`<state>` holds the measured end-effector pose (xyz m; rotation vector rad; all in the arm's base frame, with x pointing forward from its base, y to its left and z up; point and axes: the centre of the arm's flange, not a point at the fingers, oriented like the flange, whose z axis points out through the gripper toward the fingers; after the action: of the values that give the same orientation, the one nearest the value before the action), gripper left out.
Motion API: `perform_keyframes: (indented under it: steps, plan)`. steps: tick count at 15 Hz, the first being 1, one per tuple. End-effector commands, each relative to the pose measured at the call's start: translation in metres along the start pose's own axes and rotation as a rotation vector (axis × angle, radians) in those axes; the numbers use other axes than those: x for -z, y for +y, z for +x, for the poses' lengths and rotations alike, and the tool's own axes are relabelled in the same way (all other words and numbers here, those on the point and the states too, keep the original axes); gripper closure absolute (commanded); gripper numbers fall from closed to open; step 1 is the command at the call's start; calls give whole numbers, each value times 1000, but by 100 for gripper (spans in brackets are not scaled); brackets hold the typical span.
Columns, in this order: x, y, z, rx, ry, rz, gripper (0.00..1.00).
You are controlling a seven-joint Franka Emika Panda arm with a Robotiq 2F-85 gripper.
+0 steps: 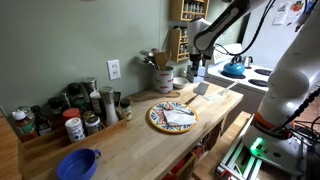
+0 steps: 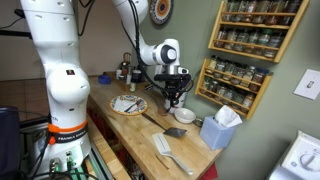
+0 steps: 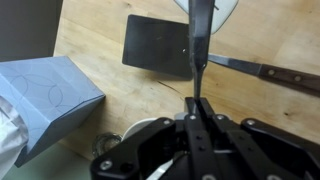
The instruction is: Move the dinner spoon from the paper towel to the white bowl
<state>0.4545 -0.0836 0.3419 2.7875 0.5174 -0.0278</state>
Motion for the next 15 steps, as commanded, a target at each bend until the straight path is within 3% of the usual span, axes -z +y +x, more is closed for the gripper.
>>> perform_keyframes:
  steps: [1, 15]
  plan:
    - [-26, 23, 21, -33, 36, 20, 98]
    - [-75, 42, 91, -10, 20, 12, 98]
